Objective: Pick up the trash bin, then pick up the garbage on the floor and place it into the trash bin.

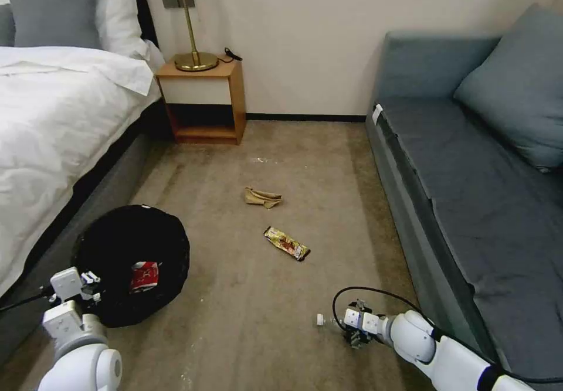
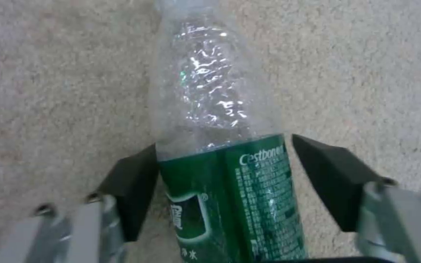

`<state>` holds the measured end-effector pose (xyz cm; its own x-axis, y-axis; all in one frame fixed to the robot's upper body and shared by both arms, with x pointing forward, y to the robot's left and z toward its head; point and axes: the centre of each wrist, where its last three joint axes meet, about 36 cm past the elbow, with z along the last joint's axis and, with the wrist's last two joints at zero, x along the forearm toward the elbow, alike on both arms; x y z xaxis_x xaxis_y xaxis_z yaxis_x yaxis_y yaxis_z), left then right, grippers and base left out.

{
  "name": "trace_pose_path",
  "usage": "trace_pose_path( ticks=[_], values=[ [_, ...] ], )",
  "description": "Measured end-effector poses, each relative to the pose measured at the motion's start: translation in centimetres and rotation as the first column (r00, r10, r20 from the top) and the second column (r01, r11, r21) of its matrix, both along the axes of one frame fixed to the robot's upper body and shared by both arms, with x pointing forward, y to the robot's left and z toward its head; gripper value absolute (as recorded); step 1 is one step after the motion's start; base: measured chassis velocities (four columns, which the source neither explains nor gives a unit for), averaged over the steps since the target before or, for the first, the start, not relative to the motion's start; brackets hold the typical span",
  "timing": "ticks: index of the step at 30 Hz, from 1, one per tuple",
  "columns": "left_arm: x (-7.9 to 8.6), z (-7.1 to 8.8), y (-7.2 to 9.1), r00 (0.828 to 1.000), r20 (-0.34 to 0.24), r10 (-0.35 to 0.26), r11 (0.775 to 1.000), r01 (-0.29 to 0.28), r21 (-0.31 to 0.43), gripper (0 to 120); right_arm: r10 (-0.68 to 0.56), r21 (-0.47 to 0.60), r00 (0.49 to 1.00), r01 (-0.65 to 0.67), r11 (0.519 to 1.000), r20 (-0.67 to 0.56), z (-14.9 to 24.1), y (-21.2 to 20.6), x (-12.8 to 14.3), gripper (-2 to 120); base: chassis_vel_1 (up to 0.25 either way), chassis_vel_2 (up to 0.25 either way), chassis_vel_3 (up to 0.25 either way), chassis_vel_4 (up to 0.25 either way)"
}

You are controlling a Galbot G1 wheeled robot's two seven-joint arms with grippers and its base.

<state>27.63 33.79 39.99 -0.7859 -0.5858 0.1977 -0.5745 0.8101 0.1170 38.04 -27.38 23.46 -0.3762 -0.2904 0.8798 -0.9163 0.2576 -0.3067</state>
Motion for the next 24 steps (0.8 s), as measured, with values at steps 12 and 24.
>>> trace_pose_path(
  ticks=[12,24],
  values=[
    [-0.1,-0.1,-0.3,1.0,-0.005,0.001,1.0,-0.001,-0.001,3,0.006,0.042,0.999,-0.008,0.999,0.041,-0.5,0.1,0.0,32,0.0,0.0,0.0,0.0],
    [-0.5,-0.6,-1.4,1.0,-0.02,-0.011,1.0,0.011,-0.011,3,-0.112,0.773,0.989,-0.004,0.634,0.097,4.6,8.0,2.9,23,0.0,0.0,0.0,0.0]
  ],
)
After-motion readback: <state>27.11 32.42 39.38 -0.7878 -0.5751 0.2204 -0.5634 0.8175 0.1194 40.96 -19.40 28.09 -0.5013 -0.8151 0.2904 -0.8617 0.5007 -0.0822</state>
